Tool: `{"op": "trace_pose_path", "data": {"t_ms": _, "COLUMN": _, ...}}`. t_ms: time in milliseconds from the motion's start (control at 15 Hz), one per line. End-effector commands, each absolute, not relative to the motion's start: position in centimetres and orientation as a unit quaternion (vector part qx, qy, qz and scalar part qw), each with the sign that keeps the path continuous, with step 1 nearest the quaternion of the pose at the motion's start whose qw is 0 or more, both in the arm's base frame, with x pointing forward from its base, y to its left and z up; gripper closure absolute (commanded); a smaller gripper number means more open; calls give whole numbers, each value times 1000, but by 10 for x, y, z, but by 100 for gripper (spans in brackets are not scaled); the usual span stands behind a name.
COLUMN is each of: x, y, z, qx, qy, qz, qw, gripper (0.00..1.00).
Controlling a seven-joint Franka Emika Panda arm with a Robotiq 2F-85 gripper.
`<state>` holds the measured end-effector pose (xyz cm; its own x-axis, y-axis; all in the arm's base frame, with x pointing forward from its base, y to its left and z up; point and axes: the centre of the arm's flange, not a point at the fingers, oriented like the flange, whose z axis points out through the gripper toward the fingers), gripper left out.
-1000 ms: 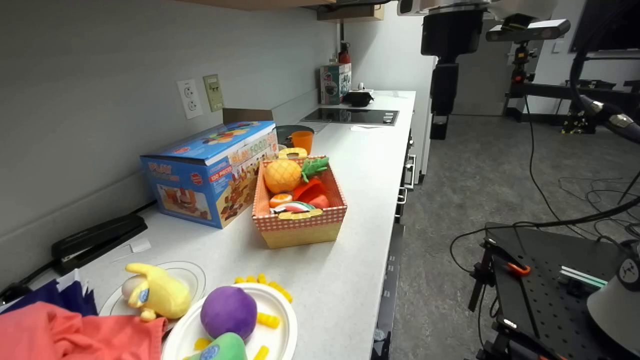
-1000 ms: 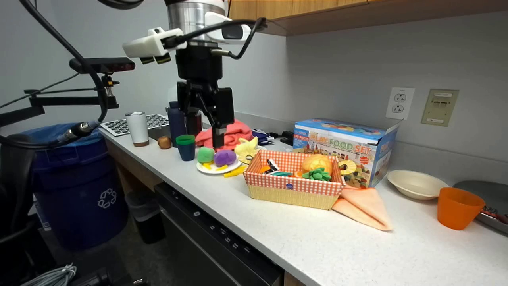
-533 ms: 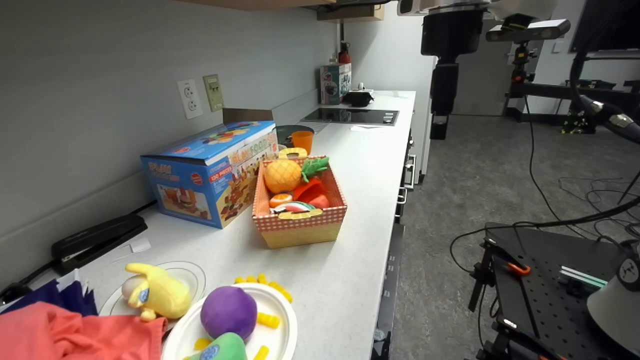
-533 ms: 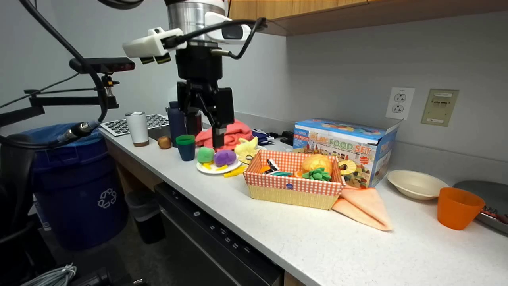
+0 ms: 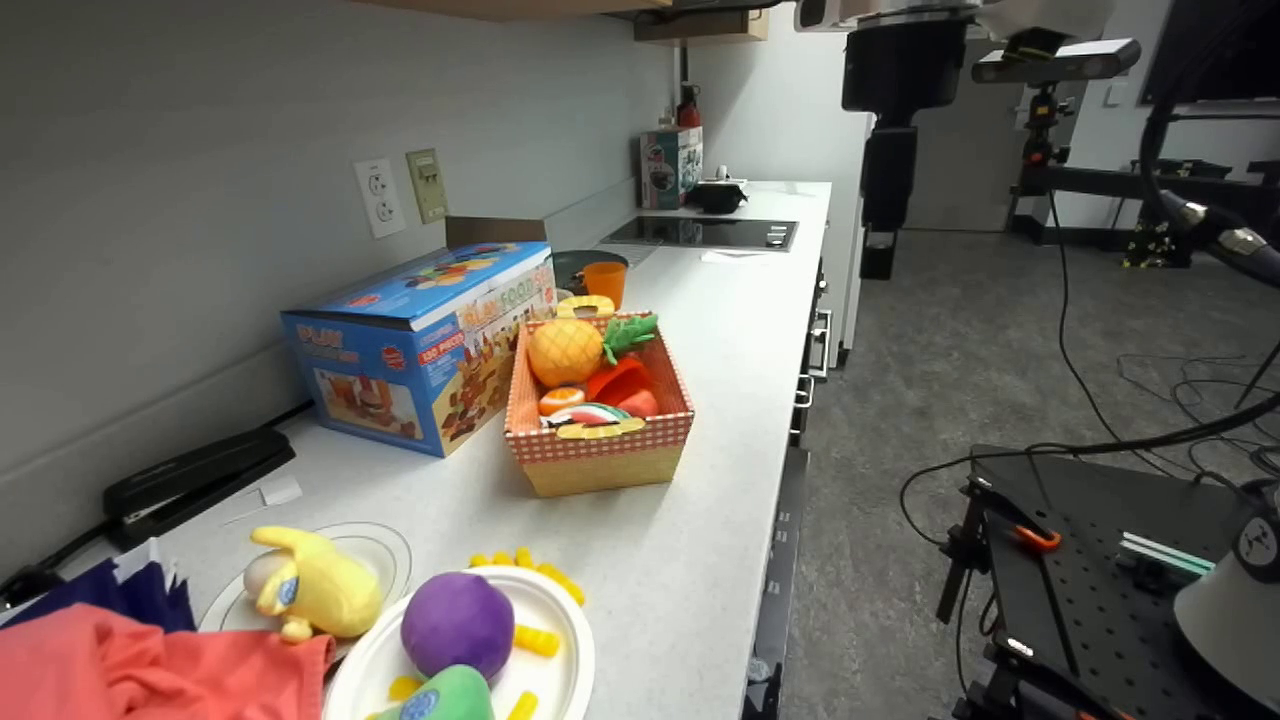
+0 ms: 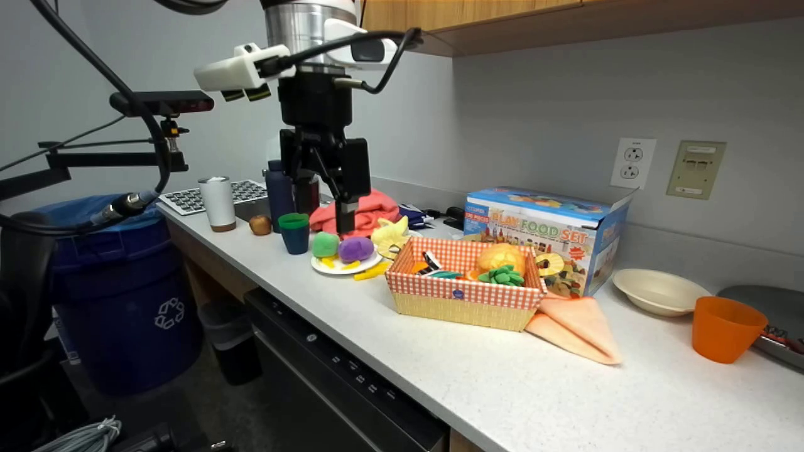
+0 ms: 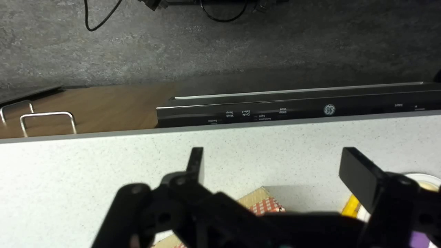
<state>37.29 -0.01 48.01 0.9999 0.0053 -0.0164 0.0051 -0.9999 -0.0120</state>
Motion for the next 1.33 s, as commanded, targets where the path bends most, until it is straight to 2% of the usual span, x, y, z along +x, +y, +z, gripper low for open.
{"op": "trace_pose_path", "data": {"t_ms": 0, "x": 373, "y": 0, "z": 480, "qx": -1000, "qy": -3, "qz": 8, "qw": 6, "gripper": 0}}
{"op": "trace_pose_path", "data": {"t_ms": 867, "x": 373, "y": 0, "z": 480, "qx": -1000, "qy": -3, "qz": 8, "qw": 6, "gripper": 0}}
{"op": "trace_pose_path", "data": {"t_ms": 1267, "x": 386, "y": -20, "z": 503, "qx": -999, "qy": 41, "qz": -28, "qw": 7, "gripper": 0}}
